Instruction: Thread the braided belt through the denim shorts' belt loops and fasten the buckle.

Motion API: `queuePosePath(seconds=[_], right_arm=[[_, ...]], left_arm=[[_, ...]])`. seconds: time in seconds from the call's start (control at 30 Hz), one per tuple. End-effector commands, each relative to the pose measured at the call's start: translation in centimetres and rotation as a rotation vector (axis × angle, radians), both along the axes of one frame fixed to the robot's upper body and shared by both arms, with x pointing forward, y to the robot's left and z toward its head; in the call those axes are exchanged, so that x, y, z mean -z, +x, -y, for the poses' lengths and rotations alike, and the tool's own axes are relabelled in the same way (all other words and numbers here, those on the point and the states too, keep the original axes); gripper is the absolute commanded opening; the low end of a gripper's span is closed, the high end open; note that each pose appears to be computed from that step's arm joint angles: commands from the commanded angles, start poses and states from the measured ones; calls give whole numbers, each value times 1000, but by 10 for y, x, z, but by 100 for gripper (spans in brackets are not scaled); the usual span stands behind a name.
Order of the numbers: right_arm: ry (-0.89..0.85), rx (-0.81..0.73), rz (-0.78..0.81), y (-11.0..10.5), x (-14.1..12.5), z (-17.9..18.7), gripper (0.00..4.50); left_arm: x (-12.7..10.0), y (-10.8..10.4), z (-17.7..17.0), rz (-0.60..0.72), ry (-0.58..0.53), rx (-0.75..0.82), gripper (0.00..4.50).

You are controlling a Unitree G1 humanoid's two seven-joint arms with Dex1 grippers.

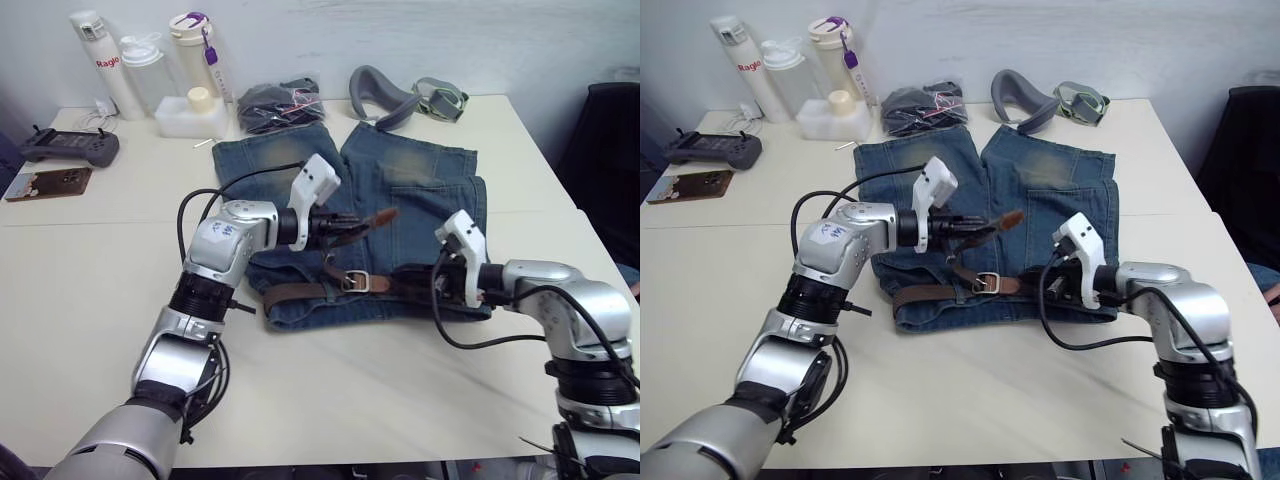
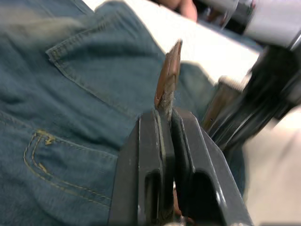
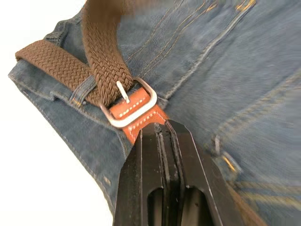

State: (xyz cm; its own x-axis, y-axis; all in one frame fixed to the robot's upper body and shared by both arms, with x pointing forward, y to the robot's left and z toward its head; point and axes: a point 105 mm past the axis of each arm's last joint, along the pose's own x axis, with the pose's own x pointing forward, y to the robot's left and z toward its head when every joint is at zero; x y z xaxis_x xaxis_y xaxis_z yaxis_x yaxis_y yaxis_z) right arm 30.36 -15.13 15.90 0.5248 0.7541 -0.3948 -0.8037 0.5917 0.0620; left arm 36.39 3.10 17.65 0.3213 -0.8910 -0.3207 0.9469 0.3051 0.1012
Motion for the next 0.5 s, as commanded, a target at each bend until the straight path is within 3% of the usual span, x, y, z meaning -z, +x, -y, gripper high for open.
queuePosePath(seconds=[0.03,0.1,0.23,0.37,0.47,0.5], right_arm=[[-122,-77,172,-8,-12,-4,10],[-189,-88,228,-9,-10,-3,10],[-159,-72,291,-7,-16,-7,10],[-172,-81,334,-8,-18,-13,114],[-238,-67,423,-4,-23,-14,264],[-249,-65,440,-4,-24,-14,294]], left_arm=[[-3,-5,-4,158,94,75,0],[-3,-5,-9,192,107,93,0],[-9,-1,-15,256,108,105,0],[-15,3,-13,325,108,110,0],[-12,-4,-12,401,161,175,0],[-10,-5,-13,423,185,195,0]])
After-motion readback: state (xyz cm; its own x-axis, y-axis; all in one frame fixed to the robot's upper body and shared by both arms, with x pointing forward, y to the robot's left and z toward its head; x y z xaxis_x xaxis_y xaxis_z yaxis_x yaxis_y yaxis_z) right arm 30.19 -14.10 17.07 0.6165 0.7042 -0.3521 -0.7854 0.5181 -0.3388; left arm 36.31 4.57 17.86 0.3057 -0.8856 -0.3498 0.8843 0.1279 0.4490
